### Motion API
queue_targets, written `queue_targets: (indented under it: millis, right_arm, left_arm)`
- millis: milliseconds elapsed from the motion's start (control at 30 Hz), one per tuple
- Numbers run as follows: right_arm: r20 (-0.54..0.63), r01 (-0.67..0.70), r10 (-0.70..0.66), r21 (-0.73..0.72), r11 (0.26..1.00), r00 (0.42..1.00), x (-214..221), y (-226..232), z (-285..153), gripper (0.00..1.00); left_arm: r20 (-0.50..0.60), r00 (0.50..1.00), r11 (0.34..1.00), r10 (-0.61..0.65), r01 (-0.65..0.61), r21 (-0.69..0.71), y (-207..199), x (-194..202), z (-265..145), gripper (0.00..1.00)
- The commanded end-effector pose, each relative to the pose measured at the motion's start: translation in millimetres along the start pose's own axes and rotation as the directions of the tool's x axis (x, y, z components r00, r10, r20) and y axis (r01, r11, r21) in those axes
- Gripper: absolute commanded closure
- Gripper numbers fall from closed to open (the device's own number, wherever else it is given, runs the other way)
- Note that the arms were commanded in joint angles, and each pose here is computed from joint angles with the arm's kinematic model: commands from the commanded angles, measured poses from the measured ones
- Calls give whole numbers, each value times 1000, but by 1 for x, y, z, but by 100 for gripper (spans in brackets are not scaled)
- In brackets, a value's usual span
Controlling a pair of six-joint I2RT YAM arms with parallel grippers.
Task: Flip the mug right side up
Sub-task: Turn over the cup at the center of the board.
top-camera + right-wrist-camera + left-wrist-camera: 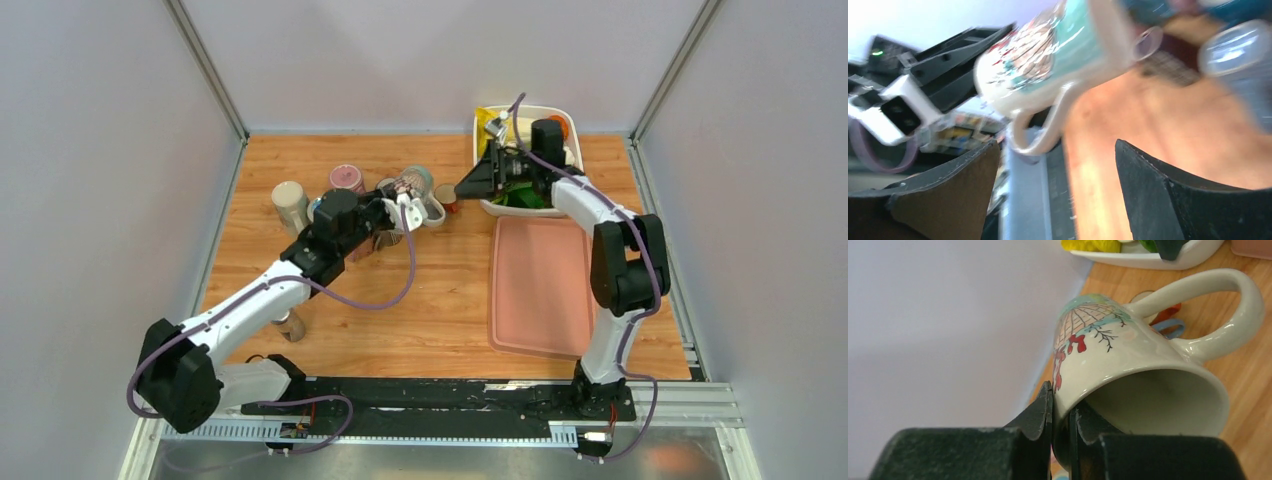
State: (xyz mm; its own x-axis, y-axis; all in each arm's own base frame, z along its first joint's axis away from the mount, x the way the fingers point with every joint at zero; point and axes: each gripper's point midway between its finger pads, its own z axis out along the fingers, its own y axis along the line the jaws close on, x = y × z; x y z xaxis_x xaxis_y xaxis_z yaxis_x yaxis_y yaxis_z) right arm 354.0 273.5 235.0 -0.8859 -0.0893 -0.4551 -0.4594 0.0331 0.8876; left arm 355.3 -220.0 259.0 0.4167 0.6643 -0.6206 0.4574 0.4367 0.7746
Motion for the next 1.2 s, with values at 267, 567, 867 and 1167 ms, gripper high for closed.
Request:
queue_targets:
  millis: [267, 567, 867, 1167]
  right_arm:
    - [-242, 837, -850, 430, 338, 468, -28, 25, -72, 9]
    - [-568, 992, -823, 115, -54, 21, 81, 28, -41, 15]
    - [-649, 996, -757, 21, 82, 77, 109, -7, 1, 28]
    - [-654, 998, -754, 30, 63, 67, 103, -22, 27, 28]
  left_arm:
    - [-467, 824, 848, -321, 469, 246, -12, -10, -53, 100]
    - [-599, 698, 686, -392, 655, 315, -60, -11, -56, 100]
    - [-660, 608, 631, -440, 733, 254, -73, -4, -28, 100]
    - [-682, 561, 549, -470, 790, 272, -87, -12, -13, 100]
